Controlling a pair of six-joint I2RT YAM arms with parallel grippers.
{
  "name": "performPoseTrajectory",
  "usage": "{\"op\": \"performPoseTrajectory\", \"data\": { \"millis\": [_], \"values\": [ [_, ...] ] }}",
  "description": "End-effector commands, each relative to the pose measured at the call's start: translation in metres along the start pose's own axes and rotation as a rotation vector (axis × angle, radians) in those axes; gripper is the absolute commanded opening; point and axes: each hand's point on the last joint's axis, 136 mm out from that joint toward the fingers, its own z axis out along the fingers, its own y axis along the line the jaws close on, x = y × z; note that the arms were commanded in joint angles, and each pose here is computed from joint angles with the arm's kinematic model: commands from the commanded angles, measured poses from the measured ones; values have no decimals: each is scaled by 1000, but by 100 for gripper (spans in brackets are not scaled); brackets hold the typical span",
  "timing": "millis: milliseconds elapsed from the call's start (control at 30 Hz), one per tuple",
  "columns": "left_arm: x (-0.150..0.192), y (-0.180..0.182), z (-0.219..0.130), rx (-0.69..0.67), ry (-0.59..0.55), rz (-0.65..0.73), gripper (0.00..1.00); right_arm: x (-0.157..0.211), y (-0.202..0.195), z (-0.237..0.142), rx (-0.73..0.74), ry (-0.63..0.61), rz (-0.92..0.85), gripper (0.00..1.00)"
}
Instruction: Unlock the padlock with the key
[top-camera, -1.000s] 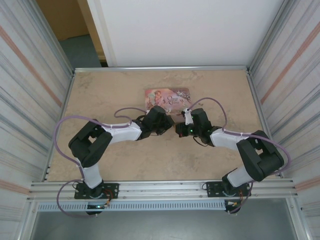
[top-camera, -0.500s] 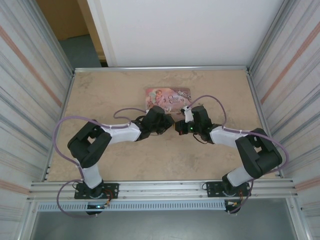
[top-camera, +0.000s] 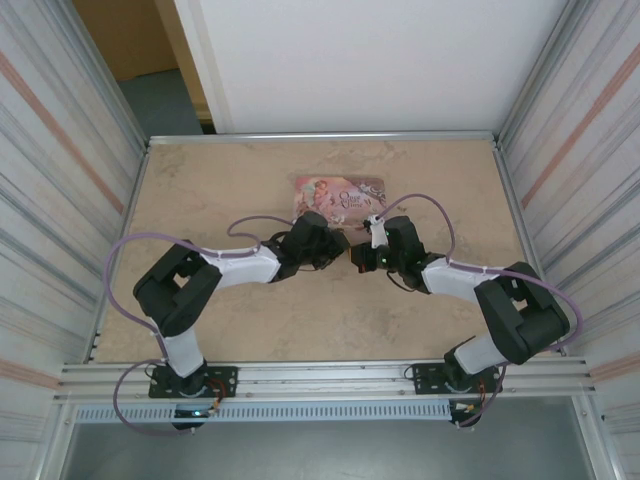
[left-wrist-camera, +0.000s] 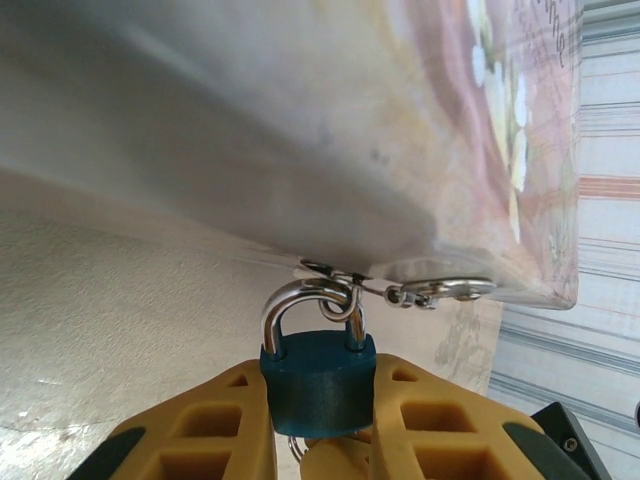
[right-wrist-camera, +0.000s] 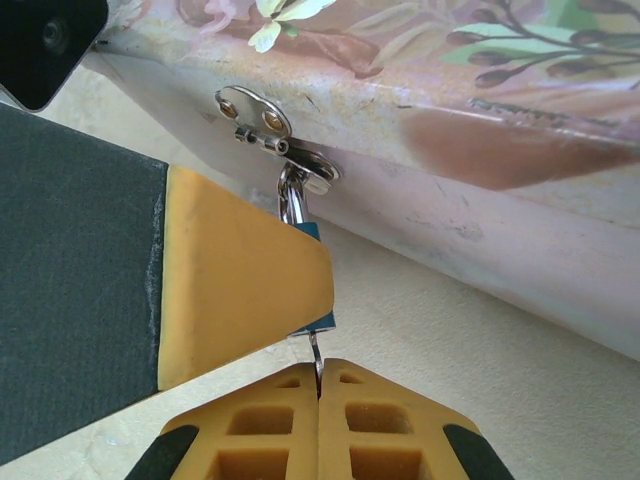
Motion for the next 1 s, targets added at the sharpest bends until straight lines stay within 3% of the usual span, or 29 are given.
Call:
{"op": "performPoseTrajectory", "data": {
  "millis": [0, 133, 400, 700, 833, 967],
  "values": [
    [66, 22, 7, -28, 258, 16, 0, -72, 53, -10, -177, -265, -107, 0],
    [61, 32, 13, -37, 249, 3, 7, -54, 41, 1, -153, -213, -84, 0],
    [51, 39, 9, -36, 219, -6, 38, -15, 15, 21, -108, -110, -11, 0],
    [18, 31, -44, 23, 84, 57, 69, -10, 12, 21, -105, -87, 40, 0],
    [-1, 39, -78, 52, 2, 56, 70, -15, 15, 14, -127, -93, 108, 0],
    [-15, 53, -109, 119, -71, 2, 63, -14, 21, 9, -150, -67, 193, 0]
  ]
}}
